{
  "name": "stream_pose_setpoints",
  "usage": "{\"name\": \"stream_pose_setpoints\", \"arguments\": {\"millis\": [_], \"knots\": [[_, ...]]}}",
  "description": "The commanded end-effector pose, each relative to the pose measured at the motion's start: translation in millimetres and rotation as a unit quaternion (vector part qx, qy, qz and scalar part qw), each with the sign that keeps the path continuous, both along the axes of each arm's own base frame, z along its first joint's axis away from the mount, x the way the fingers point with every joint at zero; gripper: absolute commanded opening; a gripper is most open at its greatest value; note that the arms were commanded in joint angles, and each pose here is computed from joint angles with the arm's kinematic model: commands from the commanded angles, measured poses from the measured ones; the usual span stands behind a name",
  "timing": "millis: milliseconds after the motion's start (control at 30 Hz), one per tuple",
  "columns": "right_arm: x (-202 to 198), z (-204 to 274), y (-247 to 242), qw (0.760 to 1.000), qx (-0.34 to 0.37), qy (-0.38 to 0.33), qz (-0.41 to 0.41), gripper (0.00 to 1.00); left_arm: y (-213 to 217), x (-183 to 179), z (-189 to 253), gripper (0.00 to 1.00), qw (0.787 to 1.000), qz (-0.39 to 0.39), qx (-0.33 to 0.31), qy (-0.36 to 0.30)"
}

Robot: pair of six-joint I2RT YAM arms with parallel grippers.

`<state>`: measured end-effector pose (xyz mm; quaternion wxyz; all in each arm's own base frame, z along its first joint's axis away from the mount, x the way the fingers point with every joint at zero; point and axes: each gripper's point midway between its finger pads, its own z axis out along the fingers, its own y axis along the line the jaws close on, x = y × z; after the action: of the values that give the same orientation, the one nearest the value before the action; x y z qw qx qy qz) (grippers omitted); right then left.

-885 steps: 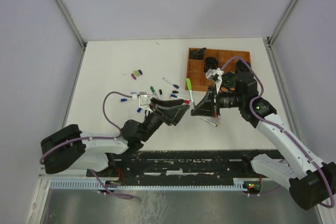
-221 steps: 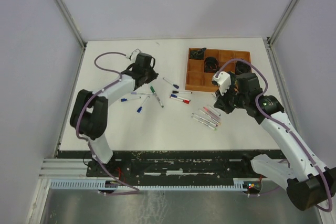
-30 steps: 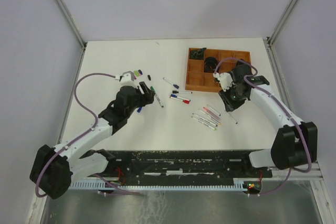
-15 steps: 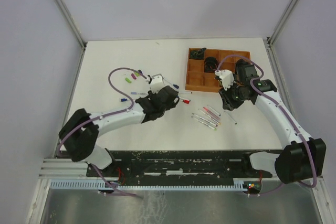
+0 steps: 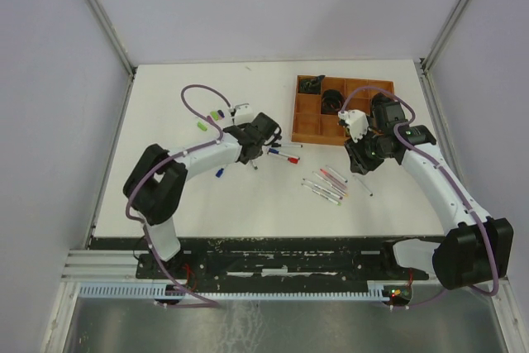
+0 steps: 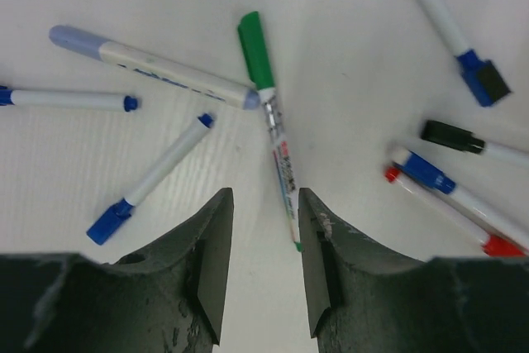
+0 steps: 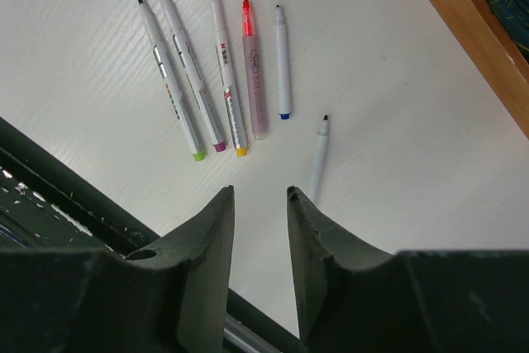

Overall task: Open the pen caps
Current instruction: Pick up the pen from the center of the board.

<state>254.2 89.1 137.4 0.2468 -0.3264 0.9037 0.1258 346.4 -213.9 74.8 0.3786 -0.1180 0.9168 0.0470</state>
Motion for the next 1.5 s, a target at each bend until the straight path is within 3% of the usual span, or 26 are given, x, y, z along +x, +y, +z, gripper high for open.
{"name": "stream_pose_setpoints", "arguments": {"millis": [0, 733, 1467], "knots": [[2, 0, 4, 1.000, 0.009, -0.006, 0.011, 0.40, 12, 8, -16, 0.44, 0.999, -0.016, 0.015, 0.047], [1, -2, 4, 1.000, 0.007, -0.001, 0.013, 0.41, 8, 23, -46, 0.39, 0.995, -0.006, -0.025, 0.099], [0, -1, 5, 1.000, 0.009, -0.004, 0.015, 0.41, 7, 23, -58, 0.25, 0.991, -0.011, -0.040, 0.127]]}}
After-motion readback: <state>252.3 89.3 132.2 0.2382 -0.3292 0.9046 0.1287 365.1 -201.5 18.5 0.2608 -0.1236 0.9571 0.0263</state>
